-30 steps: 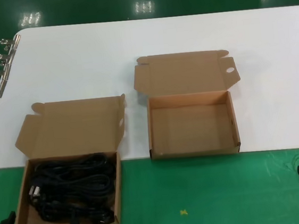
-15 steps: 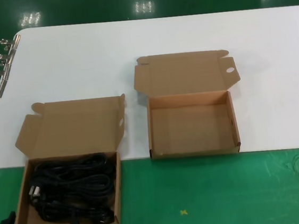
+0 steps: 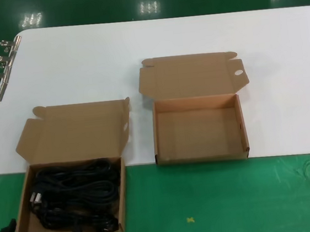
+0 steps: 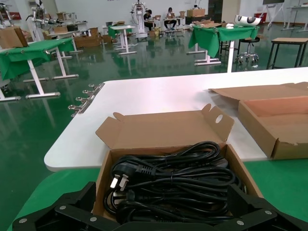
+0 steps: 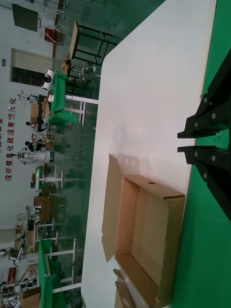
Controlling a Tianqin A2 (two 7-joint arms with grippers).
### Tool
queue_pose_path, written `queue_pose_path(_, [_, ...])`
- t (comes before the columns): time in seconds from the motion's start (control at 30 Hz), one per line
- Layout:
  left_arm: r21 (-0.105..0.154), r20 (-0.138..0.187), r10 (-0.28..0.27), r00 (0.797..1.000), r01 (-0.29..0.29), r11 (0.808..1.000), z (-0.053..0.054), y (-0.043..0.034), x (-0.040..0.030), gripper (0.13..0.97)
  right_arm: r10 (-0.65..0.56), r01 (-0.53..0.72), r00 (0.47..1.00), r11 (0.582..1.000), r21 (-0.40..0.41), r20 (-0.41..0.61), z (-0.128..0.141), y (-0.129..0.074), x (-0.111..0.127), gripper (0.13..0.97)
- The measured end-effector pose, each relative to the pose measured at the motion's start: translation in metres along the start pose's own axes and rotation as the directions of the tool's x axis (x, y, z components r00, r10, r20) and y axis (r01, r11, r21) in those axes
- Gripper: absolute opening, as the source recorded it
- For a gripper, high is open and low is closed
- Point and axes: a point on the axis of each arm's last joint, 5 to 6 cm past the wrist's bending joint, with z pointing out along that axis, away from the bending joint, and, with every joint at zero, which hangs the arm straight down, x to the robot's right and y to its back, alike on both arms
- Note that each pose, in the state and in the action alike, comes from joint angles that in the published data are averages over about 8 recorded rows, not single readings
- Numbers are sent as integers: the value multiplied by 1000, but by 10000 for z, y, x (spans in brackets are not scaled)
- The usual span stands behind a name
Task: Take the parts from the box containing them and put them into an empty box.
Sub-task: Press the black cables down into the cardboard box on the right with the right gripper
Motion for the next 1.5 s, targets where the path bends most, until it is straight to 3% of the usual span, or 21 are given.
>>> queue_pose_path(0.27, [0, 0, 0, 1000, 0, 1000, 0, 0, 0, 966, 0, 0, 1000, 1000, 0, 0, 0, 0, 0, 215])
queue_pose_path(0.47, [0, -1, 1, 1000, -1, 1000, 1, -1, -1, 966, 0, 0, 1000, 1000, 0, 0, 0, 0, 0, 316])
queue_pose_path(0.63, [1, -16, 23, 1000, -23, 1000, 32, -14, -41, 966, 0, 0, 1000, 1000, 0, 0, 0, 0, 0, 349])
queue_pose_path(0.87, [2, -76, 124, 989, -124, 992, 154, -50, -171, 966, 0, 0, 1000, 1000, 0, 0, 0, 0, 0, 501])
queue_pose_path(1.0, [18, -125, 231, 965, -231, 973, 252, -94, -250, 966, 0, 0, 1000, 1000, 0, 0, 0, 0, 0, 578])
queue_pose_path(1.1, [51, -169, 334, 927, -330, 942, 328, -171, -312, 966, 0, 0, 1000, 1000, 0, 0, 0, 0, 0, 655])
queue_pose_path(1.2, [100, -211, 455, 865, -444, 891, 407, -289, -383, 966, 0, 0, 1000, 1000, 0, 0, 0, 0, 0, 732])
queue_pose_path(1.33, [163, -250, 607, 755, -585, 794, 522, -458, -486, 966, 0, 0, 1000, 1000, 0, 0, 0, 0, 0, 792])
queue_pose_path(1.5, [210, -300, 750, 589, -726, 655, 697, -626, -627, 966, 0, 0, 1000, 1000, 0, 0, 0, 0, 0, 877])
